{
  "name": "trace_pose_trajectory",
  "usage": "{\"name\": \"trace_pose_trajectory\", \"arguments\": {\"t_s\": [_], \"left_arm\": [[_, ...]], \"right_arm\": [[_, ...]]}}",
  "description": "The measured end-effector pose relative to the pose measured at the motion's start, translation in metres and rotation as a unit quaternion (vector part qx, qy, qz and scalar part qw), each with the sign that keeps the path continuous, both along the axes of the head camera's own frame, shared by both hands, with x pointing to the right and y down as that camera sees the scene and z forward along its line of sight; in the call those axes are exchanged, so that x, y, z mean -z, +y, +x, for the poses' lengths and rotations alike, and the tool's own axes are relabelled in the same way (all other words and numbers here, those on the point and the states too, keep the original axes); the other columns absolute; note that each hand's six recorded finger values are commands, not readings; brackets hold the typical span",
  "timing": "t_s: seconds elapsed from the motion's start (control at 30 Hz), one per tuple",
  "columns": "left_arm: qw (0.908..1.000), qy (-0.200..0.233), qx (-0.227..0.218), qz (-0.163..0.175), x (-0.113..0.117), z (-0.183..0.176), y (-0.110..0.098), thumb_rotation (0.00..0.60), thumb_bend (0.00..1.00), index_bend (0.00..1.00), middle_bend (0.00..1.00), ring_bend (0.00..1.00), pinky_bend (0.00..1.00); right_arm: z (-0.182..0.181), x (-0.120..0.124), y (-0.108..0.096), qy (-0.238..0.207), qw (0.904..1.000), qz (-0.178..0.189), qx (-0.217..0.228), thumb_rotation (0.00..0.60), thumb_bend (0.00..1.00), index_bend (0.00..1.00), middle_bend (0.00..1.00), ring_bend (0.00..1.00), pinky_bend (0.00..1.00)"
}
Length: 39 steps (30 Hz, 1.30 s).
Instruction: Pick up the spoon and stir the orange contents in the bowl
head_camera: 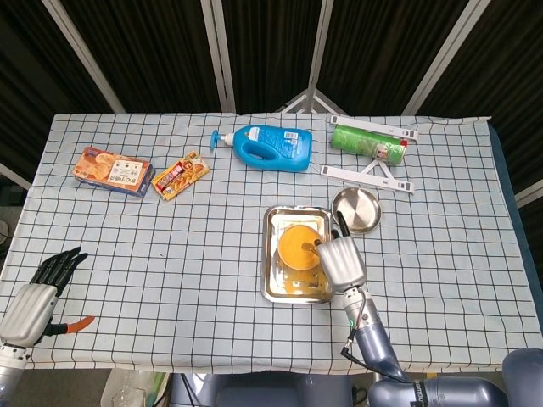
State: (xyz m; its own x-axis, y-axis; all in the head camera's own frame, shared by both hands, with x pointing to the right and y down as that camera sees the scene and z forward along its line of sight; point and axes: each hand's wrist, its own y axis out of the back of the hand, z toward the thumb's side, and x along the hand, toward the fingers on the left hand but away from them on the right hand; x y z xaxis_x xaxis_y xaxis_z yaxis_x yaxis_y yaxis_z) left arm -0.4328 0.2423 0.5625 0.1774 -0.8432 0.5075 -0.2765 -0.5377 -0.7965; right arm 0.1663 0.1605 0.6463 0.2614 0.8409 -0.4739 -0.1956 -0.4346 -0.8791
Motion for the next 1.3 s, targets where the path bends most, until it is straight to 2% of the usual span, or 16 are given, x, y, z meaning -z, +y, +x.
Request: {"name": "trace_pose_trajectory", "arguments": {"t_s": [0.17,0.6,0.93,1.3], "left_arm": [[1.0,0.0,0.0,0.001,0.0,0.0,0.0,0.6,0.0,0.0,0.0,0.0,0.0],[1.0,0.0,0.0,0.002,0.0,0.0,0.0,0.6,0.0,0.0,0.0,0.0,0.0],[1.0,-0.001,-0.002,0.003,0.0,0.001,0.0,0.6,0.0,0.0,0.0,0.0,0.0],[1.0,-0.004,-0.002,0.002,-0.001,0.001,0.0,0.6,0.0,0.0,0.0,0.0,0.0]], "right_arm": [[-0.006,0.007,0.003,-0.009,0.9999,0.003,0.006,0.6,0.78,0.93,0.79,0.39,0.0],[0.0,0.024,-0.005,-0.025,0.999,0.036,-0.004,0.6,0.78,0.93,0.79,0.39,0.0],[0.012,0.034,0.011,-0.01,0.9997,0.02,-0.004,0.6,0.78,0.93,0.79,0.39,0.0],[0.019,0.03,0.021,-0.004,0.9999,0.0,-0.01,0.6,0.78,0.93,0.79,0.39,0.0]]}}
